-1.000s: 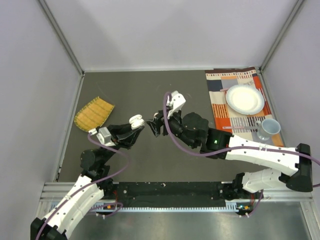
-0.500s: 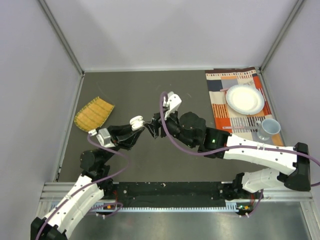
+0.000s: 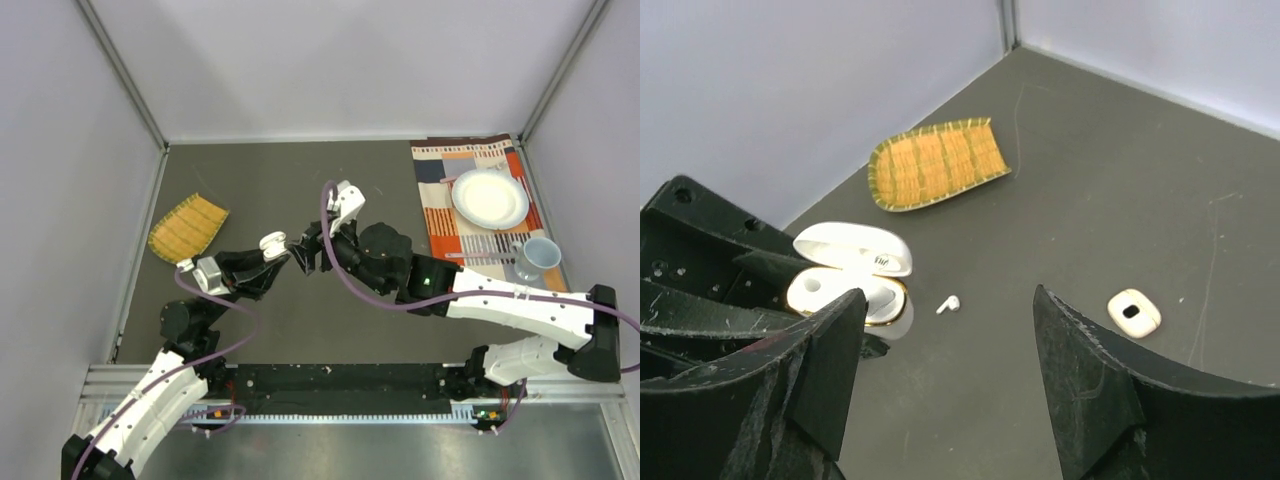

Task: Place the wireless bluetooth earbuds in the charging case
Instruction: Adjust the right earbud in the right side groove of the charging case, then move the left earbud to the center of the board.

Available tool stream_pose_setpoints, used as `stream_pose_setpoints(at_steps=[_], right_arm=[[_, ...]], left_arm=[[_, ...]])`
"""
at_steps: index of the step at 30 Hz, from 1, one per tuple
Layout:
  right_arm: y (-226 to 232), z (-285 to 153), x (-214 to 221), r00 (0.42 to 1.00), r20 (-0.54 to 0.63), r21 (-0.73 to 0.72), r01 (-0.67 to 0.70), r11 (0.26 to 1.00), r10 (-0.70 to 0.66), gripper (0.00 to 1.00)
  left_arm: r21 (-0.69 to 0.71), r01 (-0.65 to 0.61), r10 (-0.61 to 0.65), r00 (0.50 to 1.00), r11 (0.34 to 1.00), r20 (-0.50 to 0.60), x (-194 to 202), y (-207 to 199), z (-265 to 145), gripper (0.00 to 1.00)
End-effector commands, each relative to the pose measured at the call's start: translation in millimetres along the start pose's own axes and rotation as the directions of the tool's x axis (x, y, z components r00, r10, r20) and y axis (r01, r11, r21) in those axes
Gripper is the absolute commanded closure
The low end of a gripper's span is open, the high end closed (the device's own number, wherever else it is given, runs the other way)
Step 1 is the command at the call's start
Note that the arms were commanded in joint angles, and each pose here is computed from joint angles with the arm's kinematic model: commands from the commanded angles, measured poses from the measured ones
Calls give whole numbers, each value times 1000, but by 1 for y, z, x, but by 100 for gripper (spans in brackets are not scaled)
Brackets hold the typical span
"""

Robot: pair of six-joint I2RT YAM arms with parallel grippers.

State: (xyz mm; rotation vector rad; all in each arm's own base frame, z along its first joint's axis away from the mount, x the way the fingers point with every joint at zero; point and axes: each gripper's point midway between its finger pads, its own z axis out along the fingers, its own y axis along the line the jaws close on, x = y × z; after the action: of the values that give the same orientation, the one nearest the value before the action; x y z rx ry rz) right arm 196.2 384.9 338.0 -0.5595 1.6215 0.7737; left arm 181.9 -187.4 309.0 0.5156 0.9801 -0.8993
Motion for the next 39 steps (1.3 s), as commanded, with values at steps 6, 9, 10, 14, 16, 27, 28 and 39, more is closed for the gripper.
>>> stream_pose_setpoints(at_steps=[6,9,10,14,16,27,28,39], right_arm=[[-19,-19,-58,984,171,45,-65,997,57,32],[-11,-15,-52,987,149,6,-67,998,65,32],[-10,-12,-48,989,135,8,-69,998,67,32],[-20,-6,-38,992,95,74,-94,993,87,31],[-50,-11,-36,976,119,205,-206,957,185,27],[-133,10,56,760,-69,355,-586,728,646,20],[-133,14,63,745,-95,358,-593,721,660,20],[-77,108,134,457,-395,244,-784,571,797,27]], left_arm=[[10,-26,26,999,1000,39,-11,-3,0,100],[12,-27,26,999,1000,40,-12,-3,1,100],[16,-27,26,999,1000,44,-13,-4,1,100],[6,-30,30,998,1000,48,-15,-2,1,100],[-26,-23,24,999,999,46,-15,3,1,100],[-198,-93,116,988,976,104,-35,27,-14,100],[-201,-107,131,985,974,109,-39,27,-14,100],[-226,-172,203,971,959,124,-64,28,-12,100]])
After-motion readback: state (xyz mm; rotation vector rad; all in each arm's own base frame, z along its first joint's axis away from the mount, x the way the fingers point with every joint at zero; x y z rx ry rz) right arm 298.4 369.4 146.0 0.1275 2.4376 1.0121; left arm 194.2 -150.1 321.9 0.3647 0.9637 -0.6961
